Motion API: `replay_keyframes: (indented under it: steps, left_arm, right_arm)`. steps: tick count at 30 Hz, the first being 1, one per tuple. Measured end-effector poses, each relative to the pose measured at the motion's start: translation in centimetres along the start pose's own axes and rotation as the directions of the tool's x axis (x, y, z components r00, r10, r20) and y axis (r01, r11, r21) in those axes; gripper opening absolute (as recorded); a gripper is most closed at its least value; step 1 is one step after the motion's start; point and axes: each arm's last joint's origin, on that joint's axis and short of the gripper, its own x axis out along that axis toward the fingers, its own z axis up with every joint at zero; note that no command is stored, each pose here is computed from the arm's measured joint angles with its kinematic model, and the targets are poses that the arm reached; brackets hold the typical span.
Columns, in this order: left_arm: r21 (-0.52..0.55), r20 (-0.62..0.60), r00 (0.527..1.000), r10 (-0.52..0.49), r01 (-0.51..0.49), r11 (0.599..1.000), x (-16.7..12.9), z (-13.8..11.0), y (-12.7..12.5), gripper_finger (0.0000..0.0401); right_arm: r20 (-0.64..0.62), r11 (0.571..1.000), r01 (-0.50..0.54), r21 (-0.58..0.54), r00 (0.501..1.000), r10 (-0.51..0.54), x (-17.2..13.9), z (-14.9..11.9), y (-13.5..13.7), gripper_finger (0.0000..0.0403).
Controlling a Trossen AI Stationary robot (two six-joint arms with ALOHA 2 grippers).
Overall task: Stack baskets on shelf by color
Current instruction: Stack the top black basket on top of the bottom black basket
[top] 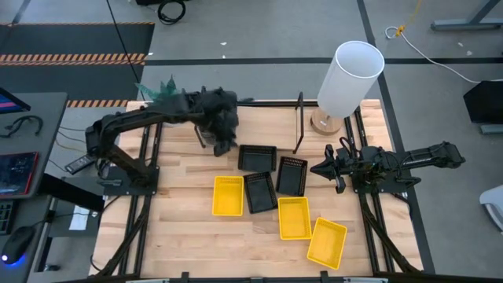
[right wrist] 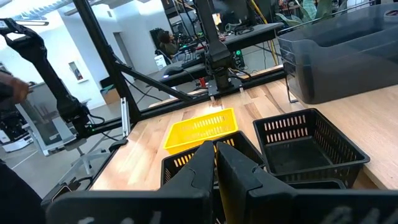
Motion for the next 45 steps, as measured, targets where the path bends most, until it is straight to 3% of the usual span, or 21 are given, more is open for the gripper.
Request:
replay_keyframes:
  steps: [6,10,17,20,25,34,45]
  left_arm:
    - [0.053,0.004,1.000,0.025,-0.026,0.998,2.9,0.8,-2.5,0.0162]
    - [0.035,-0.012,0.999,0.037,-0.037,0.999,5.0,0.9,-4.0,0.0162]
    - [0.024,-0.087,0.996,0.012,-0.010,1.000,9.2,0.5,-6.0,0.0162]
    - [0.047,-0.119,0.992,0.052,-0.046,0.998,10.8,0.1,-6.5,0.0162]
    - [0.122,-0.138,0.976,0.167,-0.150,0.981,13.1,-0.3,-6.6,0.0156]
    - [0.327,-0.109,0.972,0.209,-0.163,0.931,14.2,-0.1,-6.0,0.0134]
    - [0.267,-0.022,0.977,0.212,-0.199,0.943,14.5,1.0,-4.6,0.0130]
  right_arm:
    - [0.000,1.000,0.000,0.000,1.000,0.000,0.0,0.0,0.0,0.0025]
    - [0.000,1.000,0.000,0.000,1.000,0.000,0.0,0.0,0.0,0.0025]
    - [0.000,1.000,0.000,0.000,1.000,0.000,0.0,0.0,0.0,0.0025]
    - [0.000,1.000,0.000,0.000,1.000,0.000,0.0,0.0,0.0,0.0025]
    - [0.000,1.000,0.000,0.000,1.000,0.000,0.0,0.0,0.0,0.0025]
    - [0.004,1.000,-0.001,0.000,1.000,0.001,0.0,0.0,0.0,0.0025]
    - [0.003,1.000,-0.001,0.000,1.000,0.001,0.0,0.0,0.0,0.0025]
